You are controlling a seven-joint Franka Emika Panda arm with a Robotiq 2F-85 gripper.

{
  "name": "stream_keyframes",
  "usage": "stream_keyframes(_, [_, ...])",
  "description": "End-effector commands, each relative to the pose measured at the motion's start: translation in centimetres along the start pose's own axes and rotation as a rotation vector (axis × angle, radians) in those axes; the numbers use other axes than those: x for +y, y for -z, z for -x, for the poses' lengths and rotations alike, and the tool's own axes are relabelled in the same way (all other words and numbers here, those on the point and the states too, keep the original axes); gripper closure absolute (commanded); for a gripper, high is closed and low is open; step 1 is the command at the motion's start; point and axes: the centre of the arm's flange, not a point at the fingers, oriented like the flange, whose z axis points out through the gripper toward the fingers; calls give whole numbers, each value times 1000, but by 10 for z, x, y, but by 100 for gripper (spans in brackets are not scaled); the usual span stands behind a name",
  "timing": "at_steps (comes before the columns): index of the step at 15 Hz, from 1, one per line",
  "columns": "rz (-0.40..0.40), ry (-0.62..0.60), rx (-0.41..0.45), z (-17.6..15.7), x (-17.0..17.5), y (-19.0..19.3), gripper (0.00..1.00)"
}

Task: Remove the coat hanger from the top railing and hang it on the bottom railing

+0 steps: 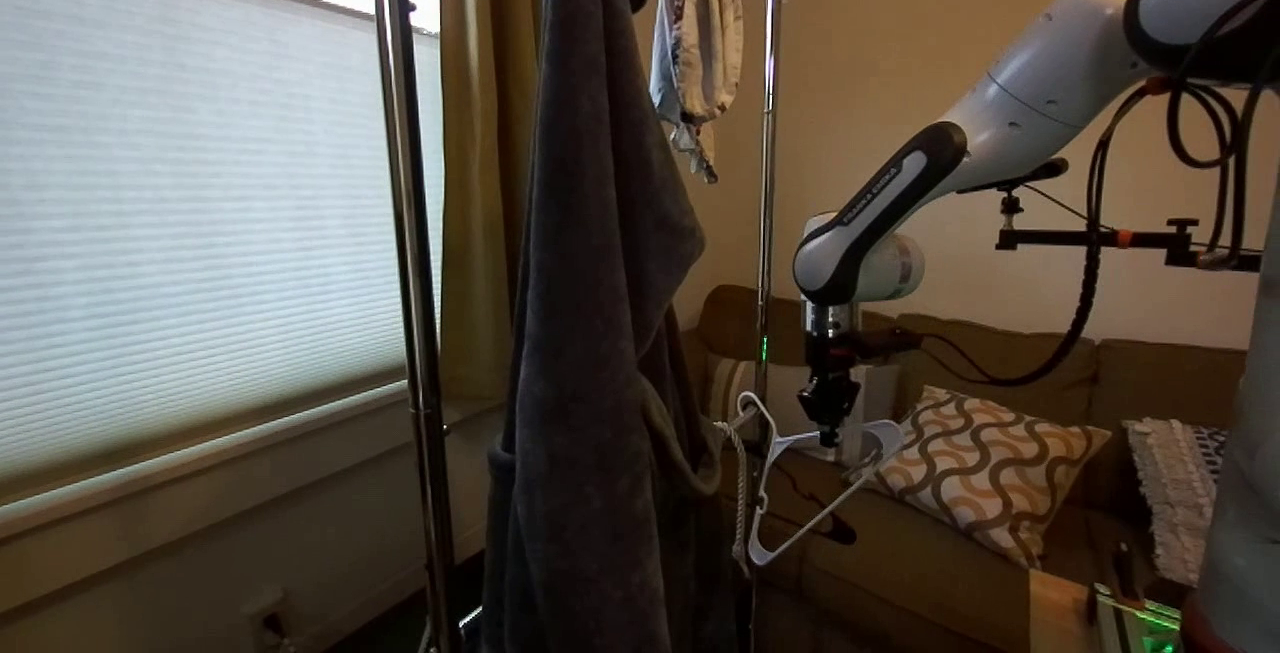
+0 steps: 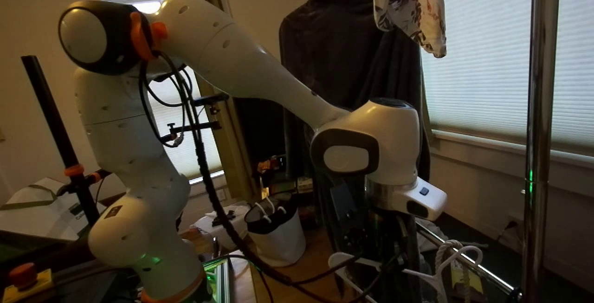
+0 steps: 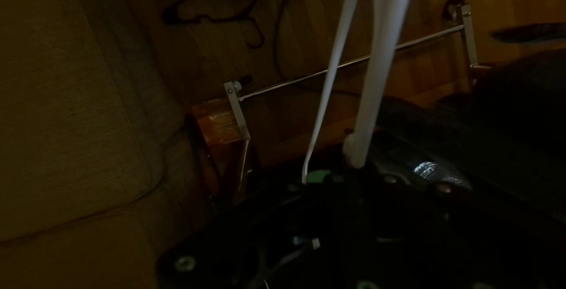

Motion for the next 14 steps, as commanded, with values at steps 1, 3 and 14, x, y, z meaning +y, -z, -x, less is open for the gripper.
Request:
stream_keyframes(1, [-16, 12, 18, -21, 7, 2, 98])
stream_keyframes(3, [-9, 21, 32, -23, 3, 15, 98])
stream_keyframes(14, [-108, 38, -110, -35, 17, -24, 98])
